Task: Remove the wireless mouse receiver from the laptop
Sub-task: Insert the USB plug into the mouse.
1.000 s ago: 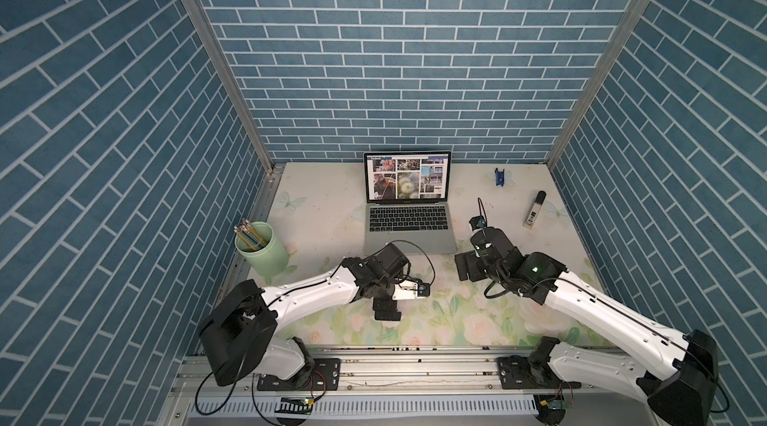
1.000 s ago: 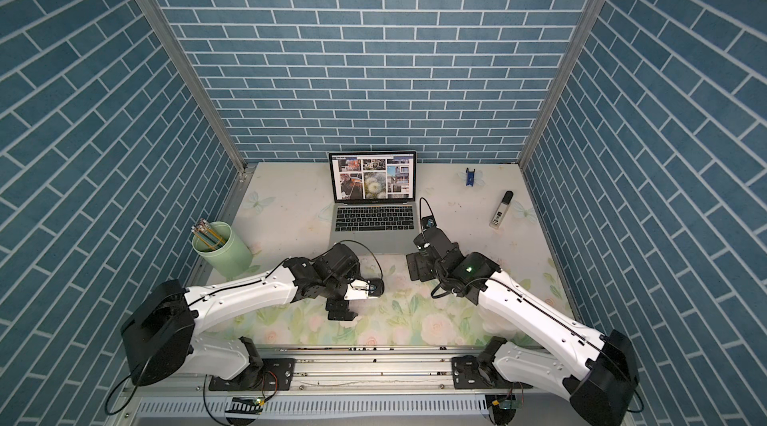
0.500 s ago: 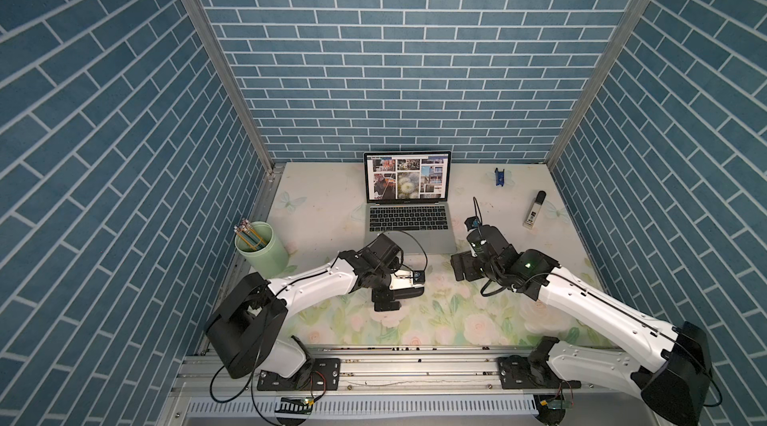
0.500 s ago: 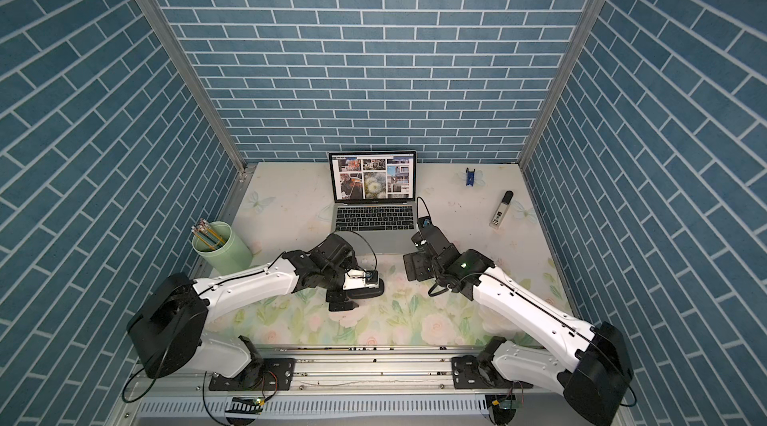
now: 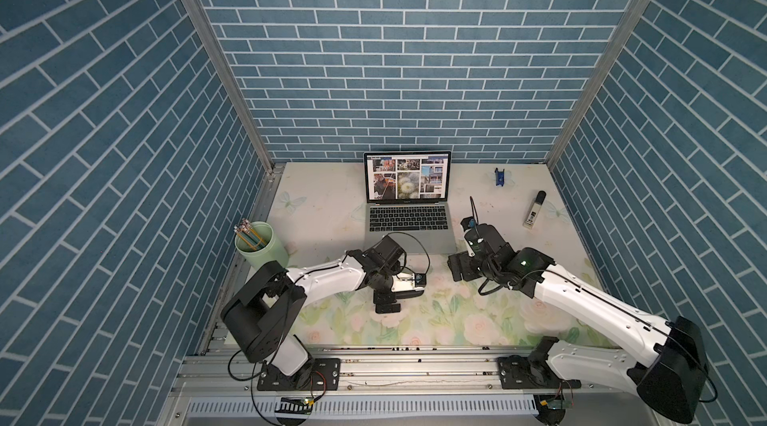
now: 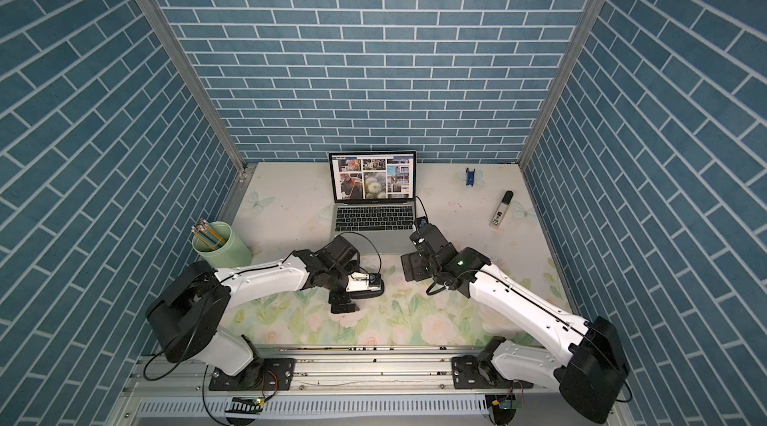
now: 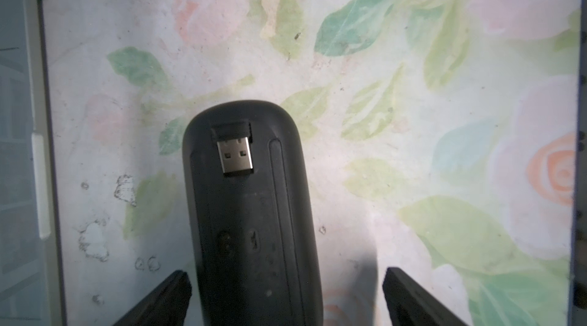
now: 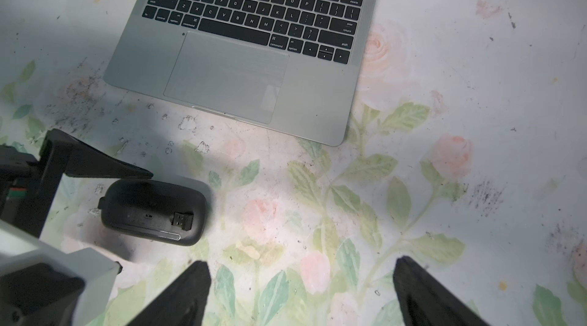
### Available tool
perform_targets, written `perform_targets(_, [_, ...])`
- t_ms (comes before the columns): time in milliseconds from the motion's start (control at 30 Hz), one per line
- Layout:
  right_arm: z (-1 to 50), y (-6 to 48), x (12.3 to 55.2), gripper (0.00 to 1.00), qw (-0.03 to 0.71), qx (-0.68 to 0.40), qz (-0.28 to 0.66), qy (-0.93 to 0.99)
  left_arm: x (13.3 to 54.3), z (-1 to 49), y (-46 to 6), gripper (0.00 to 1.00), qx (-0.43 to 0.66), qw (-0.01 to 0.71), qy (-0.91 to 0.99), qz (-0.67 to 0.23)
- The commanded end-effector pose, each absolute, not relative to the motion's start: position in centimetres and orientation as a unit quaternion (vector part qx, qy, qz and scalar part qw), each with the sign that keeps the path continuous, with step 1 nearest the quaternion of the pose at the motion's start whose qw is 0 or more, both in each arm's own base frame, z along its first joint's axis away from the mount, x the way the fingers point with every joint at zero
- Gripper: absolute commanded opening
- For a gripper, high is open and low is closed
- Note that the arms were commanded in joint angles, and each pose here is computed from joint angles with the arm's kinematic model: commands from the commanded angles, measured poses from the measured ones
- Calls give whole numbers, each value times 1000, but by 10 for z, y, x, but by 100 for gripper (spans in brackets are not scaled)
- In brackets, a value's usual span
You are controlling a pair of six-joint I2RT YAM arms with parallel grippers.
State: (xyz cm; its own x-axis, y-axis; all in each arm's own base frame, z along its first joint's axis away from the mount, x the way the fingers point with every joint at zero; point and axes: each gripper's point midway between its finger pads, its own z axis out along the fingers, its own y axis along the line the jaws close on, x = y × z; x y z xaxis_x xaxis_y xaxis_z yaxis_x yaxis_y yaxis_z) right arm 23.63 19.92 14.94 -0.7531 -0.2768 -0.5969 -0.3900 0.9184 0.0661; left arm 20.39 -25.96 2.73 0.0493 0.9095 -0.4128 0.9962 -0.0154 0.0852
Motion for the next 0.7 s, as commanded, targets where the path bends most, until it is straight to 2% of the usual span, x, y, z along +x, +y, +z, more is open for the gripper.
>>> perform_targets(0, [150,203,239,93,303,-189,96,929,210,28,-264,100,704,178,677,-121])
perform_targets(200, [150,204,241,92,302,-193,95,929,212,25,-263,99,704,166,680,-120])
perform_targets(400, [147,204,241,92,299,-196,95,929,213,19,-261,89,705,152,683,-113])
perform_targets(667, [145,203,241,91,298,-197,94,929,215,13,-259,83,704,137,689,-105])
